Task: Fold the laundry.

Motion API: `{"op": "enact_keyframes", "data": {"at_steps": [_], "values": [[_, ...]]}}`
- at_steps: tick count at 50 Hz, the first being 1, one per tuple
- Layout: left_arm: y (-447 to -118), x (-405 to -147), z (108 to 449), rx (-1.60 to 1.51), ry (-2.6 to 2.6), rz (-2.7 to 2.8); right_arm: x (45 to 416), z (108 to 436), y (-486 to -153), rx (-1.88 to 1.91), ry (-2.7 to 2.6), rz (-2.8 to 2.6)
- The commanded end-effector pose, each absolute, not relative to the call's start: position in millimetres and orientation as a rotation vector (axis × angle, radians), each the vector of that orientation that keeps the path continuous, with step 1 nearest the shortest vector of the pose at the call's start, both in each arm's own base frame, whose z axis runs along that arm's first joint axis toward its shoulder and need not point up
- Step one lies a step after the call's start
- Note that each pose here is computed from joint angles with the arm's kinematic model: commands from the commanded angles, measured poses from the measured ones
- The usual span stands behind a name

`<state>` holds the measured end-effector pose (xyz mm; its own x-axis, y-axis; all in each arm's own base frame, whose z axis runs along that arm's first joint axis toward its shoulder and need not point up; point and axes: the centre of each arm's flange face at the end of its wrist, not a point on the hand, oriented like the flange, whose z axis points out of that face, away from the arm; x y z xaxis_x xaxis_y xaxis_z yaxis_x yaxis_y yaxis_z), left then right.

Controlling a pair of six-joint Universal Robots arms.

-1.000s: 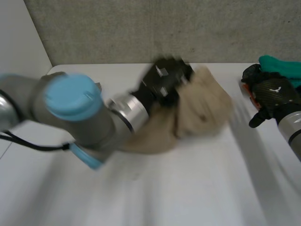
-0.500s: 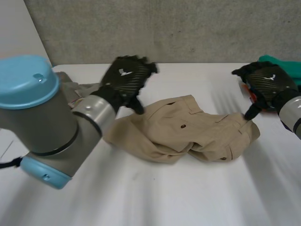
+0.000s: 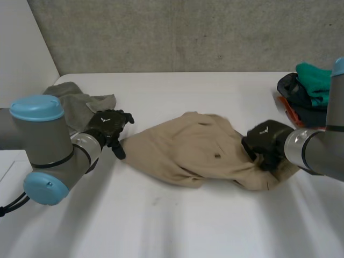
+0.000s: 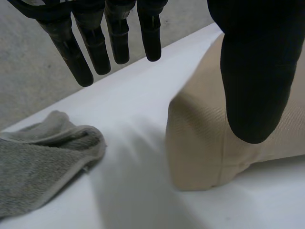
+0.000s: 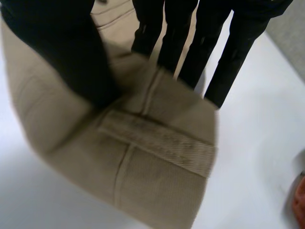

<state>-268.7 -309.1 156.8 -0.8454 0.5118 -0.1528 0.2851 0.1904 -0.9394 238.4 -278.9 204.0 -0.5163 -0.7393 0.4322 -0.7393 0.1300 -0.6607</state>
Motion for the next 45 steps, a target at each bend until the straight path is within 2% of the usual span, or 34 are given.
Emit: {"op": "enact_keyframes", "data": {"at_steps": [1, 5, 8, 11, 20, 22, 27, 31, 39, 43, 45], "values": [[-306.1, -270.2, 156.2, -0.716, -2.274, 1.642, 224.0, 206.1, -249.6, -1.621, 2.422, -1.265], [-305.6, -271.2, 156.0, -0.719, -2.272, 1.641, 216.0, 226.2, -221.9, -1.751, 2.384, -1.228], [-307.8, -268.9, 154.6, -0.710, -2.281, 1.638, 212.0, 233.2, -218.9, -1.789, 2.377, -1.228], [-306.8, -271.5, 148.1, -0.723, -2.286, 1.616, 214.4, 241.0, -224.3, -1.778, 2.359, -1.310], [-304.3, -275.2, 136.2, -0.744, -2.292, 1.560, 229.3, 292.9, -264.8, -1.419, 2.260, -1.785], [-303.5, -274.9, 135.6, -0.745, -2.297, 1.553, 235.5, 294.6, -268.7, -1.401, 2.229, -1.815], [-301.3, -274.0, 137.8, -0.747, -2.299, 1.552, 288.8, 271.4, -276.7, -1.478, 2.067, -1.842], [-302.0, -272.9, 138.0, -0.747, -2.302, 1.555, 310.0, 246.2, -286.9, -1.500, 2.045, -1.808], [-300.7, -274.7, 137.3, -0.758, -2.296, 1.550, 330.0, 174.5, -316.3, -1.453, 2.137, -1.637], [-301.1, -278.0, 140.0, -0.768, -2.279, 1.565, 333.9, 146.3, -325.8, -1.462, 2.173, -1.589], [-305.2, -279.0, 144.1, -0.770, -2.261, 1.594, 335.9, 143.7, -330.7, -1.461, 2.172, -1.607]]}}
